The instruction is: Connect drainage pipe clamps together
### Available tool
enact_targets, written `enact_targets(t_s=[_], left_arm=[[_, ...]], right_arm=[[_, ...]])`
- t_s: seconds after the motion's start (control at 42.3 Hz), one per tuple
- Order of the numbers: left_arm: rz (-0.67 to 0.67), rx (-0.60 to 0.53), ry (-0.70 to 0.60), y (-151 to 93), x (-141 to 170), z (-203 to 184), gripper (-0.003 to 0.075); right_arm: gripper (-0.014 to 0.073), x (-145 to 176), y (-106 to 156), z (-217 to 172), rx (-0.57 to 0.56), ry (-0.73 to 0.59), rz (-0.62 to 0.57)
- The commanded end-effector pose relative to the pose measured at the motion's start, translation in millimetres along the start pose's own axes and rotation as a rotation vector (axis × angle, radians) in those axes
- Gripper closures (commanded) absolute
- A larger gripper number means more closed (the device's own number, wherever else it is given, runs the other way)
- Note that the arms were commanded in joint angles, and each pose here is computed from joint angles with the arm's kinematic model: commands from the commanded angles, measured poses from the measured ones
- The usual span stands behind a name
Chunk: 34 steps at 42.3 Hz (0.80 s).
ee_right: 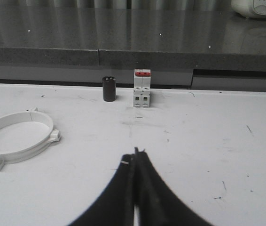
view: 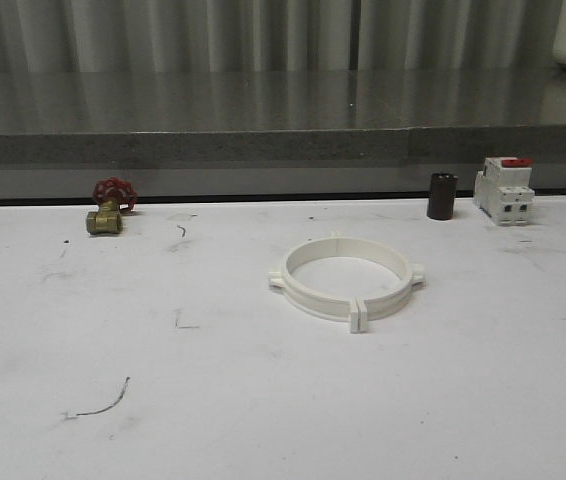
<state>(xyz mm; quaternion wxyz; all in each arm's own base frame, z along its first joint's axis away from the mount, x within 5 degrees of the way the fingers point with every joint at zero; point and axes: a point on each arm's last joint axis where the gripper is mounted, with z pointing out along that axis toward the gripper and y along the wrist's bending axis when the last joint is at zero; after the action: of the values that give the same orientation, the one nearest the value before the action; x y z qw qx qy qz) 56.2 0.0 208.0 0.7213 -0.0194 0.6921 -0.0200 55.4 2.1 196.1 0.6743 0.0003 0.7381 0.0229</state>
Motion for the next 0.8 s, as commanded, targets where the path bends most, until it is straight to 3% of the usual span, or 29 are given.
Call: enact_targets(t_s=[0.0,0.473,0.78], left_arm=[[-0.011,0.012,-0.063,-0.4,0.8,-0.3,0.0741],[-0.011,0.012,-0.063,-0.4,0.8,-0.3,0.0741],[-0.011,0.012,-0.063,-0.4,0.8,-0.3,0.0741]], right_arm=[[0.0712,-9.7,-0.4,-1.3,0.004,-0.161,-0.008],[0.0712,-10.1,-0.4,-1.2,0.004,-0.174,-0.006],[0.0712,-12.6,-1.3,-1.7,0.013,-0.203,0.068]])
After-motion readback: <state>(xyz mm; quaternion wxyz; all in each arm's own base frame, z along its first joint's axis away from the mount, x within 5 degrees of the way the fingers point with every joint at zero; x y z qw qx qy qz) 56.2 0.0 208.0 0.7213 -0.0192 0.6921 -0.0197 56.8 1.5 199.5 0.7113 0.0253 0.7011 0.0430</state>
